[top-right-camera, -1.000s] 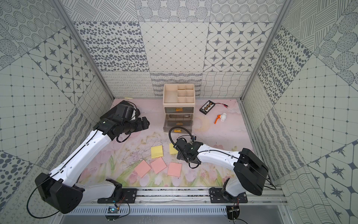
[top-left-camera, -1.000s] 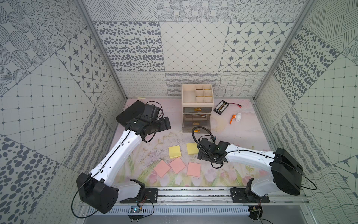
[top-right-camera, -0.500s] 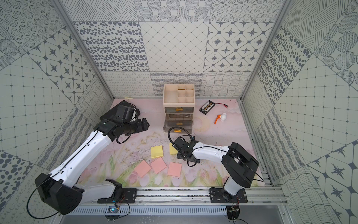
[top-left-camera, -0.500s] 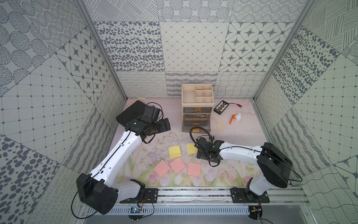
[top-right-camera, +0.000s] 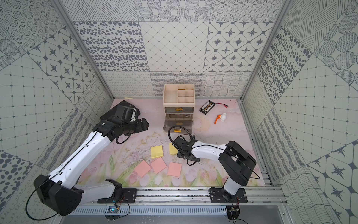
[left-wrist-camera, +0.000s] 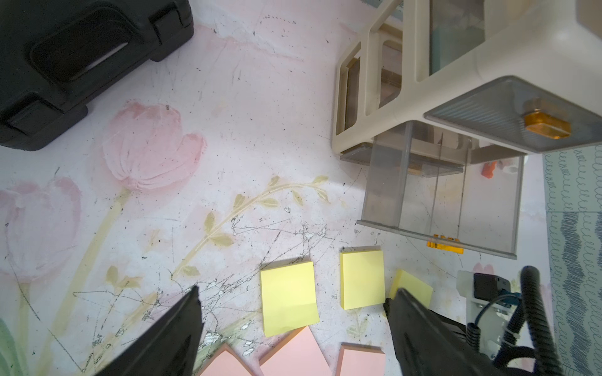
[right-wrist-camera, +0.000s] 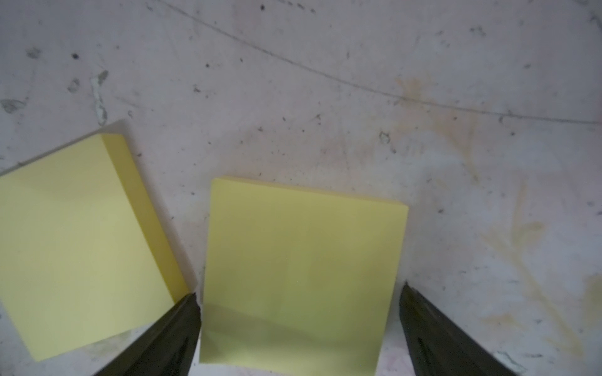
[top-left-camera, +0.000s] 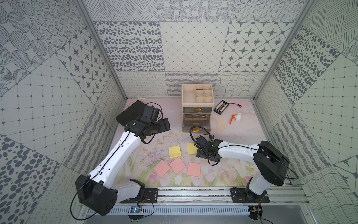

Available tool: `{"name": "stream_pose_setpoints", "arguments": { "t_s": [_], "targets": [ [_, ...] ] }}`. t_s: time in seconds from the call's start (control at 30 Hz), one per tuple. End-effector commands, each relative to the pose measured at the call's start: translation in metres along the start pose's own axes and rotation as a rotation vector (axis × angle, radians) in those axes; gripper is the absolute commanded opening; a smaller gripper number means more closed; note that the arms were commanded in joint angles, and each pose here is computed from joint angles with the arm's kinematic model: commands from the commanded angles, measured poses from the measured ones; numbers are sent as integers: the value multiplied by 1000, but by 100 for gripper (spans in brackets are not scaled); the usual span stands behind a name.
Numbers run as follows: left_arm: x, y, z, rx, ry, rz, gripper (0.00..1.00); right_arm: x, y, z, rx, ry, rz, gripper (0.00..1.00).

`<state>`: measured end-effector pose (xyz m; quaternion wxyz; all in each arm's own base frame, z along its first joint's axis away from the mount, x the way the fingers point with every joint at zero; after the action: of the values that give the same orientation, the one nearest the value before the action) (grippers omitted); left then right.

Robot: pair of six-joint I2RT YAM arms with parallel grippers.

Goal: Please put the sticky notes in the drawer by color
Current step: Pick up the sticky notes from the center of the board.

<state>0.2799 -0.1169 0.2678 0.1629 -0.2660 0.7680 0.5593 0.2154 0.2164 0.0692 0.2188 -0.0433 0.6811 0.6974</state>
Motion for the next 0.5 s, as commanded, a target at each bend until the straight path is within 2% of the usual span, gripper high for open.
{"name": "stream_pose_setpoints", "arguments": {
  "t_s": [0.0,0.13,0.37,0.47],
  "targets": [
    [-3,2,3,-18,8,-26,92,0,-7,-4,48,-2,-3,99],
    [-2,0,4,-16,12,-24,92,4,-5,-10,55,-11,12,99],
    [-2,0,3,-13,16,-27,92,6,4,-21,47,-28,4,79],
    [-3,1,4,-15,15,-32,92,6,7,-19,47,-23,6,78]
  ]
}}
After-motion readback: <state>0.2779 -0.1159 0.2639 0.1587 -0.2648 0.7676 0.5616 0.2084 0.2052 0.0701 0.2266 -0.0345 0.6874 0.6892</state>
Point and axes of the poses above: each gripper's point midway between its finger pads, its own y axis back along the fingers, its own z axis along the line the jaws close on, x = y × z, the point moved 5 cm from there along y, back along the fingers, and after that the axes turned 1 degree about -y, right-handed, at the moved point
